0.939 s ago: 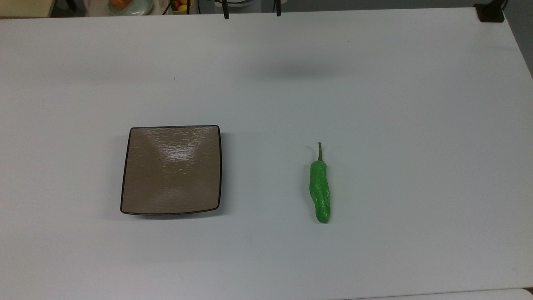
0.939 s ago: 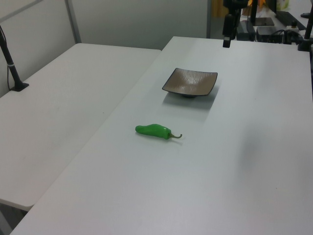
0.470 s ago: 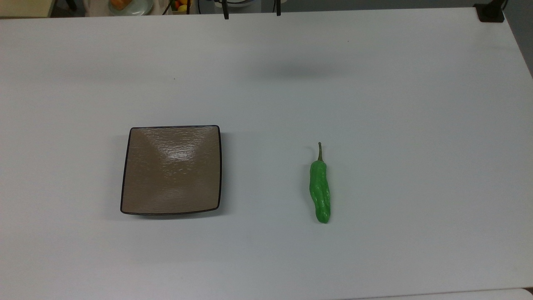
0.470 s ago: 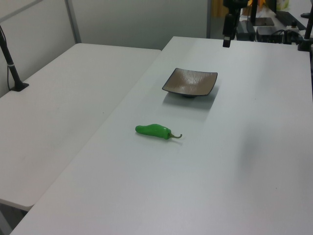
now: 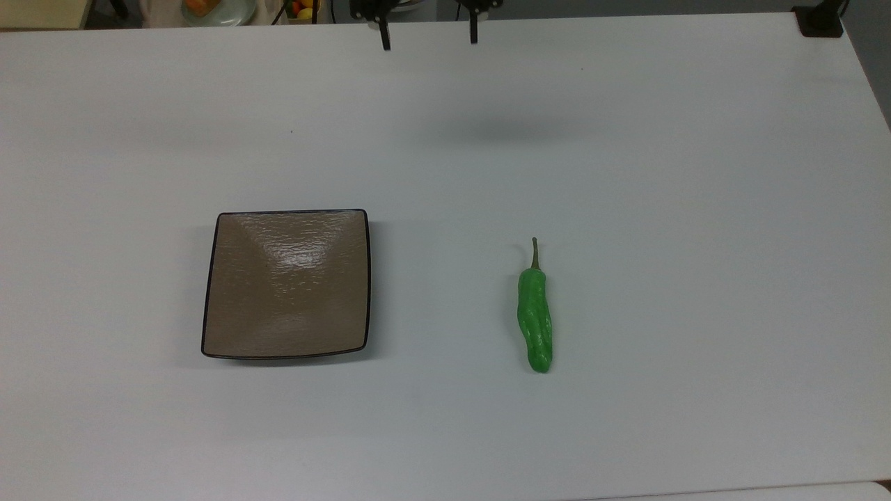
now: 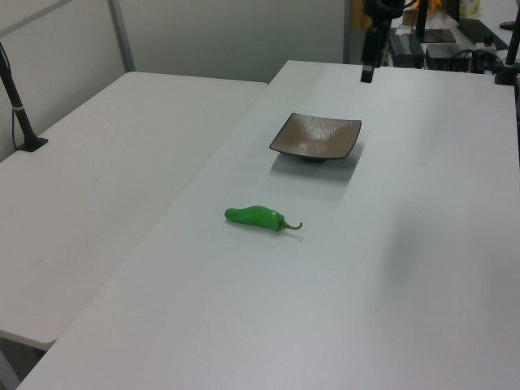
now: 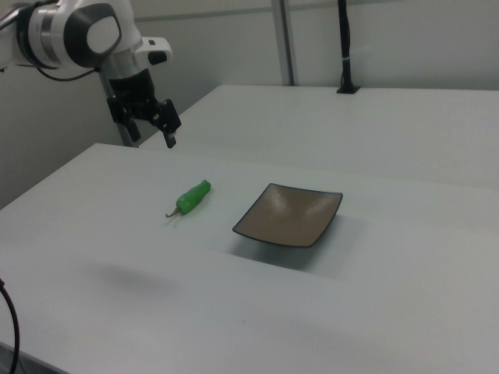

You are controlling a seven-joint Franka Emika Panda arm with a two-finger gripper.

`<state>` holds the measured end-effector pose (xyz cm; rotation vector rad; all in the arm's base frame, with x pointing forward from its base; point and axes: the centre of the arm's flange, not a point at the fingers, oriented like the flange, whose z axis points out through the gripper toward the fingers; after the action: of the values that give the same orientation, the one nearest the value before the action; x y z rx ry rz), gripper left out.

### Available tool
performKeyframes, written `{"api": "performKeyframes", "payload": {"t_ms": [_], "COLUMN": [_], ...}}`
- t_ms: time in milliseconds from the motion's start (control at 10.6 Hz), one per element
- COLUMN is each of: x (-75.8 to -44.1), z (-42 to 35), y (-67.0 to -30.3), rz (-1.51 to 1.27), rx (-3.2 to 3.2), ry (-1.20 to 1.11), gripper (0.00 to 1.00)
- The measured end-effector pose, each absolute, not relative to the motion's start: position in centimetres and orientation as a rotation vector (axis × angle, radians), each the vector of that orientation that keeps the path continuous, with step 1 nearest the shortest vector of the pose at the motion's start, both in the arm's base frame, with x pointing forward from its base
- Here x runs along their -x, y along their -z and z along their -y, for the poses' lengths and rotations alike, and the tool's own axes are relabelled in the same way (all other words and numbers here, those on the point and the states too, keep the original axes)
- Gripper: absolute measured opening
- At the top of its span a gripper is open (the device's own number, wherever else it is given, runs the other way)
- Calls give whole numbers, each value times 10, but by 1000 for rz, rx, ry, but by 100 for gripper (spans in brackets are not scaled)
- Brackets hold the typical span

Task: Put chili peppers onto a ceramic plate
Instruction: 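Move the gripper down over the green chili pepper, then lower the open gripper around the chili pepper and close it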

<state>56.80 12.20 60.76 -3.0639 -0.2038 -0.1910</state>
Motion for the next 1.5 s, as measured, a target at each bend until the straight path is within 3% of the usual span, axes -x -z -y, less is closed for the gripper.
{"api": "performKeyframes", "payload": {"t_ms": [657, 1127, 1503], "x": [-636, -682, -711], "z": [-153, -215, -240], "y": [-578, -478, -420], "rz": [30, -41, -104], "rx": [3073, 3105, 3070], "ry": [184, 48, 188], "gripper": [100, 100, 100]}}
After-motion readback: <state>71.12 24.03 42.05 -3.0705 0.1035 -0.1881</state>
